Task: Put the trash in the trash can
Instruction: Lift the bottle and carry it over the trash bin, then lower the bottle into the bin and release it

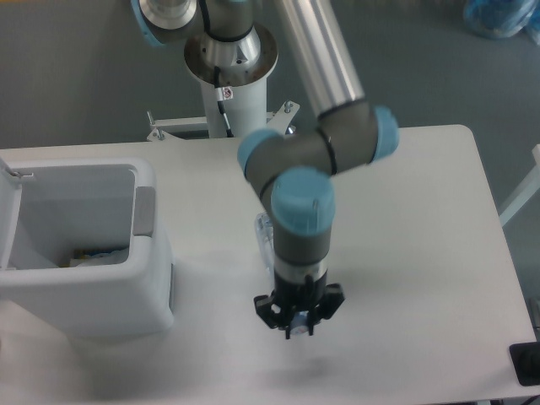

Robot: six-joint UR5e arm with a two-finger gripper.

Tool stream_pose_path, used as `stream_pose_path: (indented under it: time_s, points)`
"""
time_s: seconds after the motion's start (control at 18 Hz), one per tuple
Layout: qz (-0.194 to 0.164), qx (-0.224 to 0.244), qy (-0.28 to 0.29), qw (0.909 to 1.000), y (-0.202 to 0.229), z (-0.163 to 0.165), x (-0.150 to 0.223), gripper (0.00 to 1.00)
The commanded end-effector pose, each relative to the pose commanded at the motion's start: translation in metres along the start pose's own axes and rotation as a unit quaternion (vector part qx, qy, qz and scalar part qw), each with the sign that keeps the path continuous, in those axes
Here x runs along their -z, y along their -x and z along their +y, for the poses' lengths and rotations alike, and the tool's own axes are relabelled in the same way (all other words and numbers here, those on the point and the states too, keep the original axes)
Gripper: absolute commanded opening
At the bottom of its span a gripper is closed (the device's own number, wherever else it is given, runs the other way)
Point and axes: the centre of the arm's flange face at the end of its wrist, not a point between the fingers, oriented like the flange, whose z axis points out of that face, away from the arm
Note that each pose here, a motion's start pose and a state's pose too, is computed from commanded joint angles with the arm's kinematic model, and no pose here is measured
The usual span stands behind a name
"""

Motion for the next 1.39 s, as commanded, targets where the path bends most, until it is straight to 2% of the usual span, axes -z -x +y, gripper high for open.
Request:
stream_pose_path:
  time_s: [0.11, 0.22, 0.33, 0.56, 0.72, 0.78, 0.83, 0.94, 1.11, 1.39]
  points:
    - [-0.016, -0.002, -0.067, 0.9976, 0.006, -0.017, 0.04, 0.28]
    - [-0.015, 0.008, -0.117, 0.9929, 0.003, -0.029, 0.065, 0.28]
    - [0.005, 0.021, -0.154, 0.9878, -0.006, -0.041, 0.097, 0.27]
    - [0.068, 0.002, -0.212, 0.975, -0.036, -0.058, 0.159, 0.27]
    - [0.115, -0.019, -0.237, 0.9646, -0.06, -0.056, 0.196, 0.27]
    - [0.137, -0.031, -0.251, 0.9577, -0.071, -0.055, 0.213, 0.27]
    - [0.142, -0.037, -0.26, 0.9543, -0.077, -0.054, 0.223, 0.27]
    - [0.157, -0.048, -0.262, 0.9509, -0.106, -0.05, 0.232, 0.27]
    - [0.168, -0.045, -0.264, 0.9486, -0.122, -0.044, 0.245, 0.27]
    - [0.194, -0.069, -0.262, 0.9428, -0.169, -0.034, 0.256, 0.27]
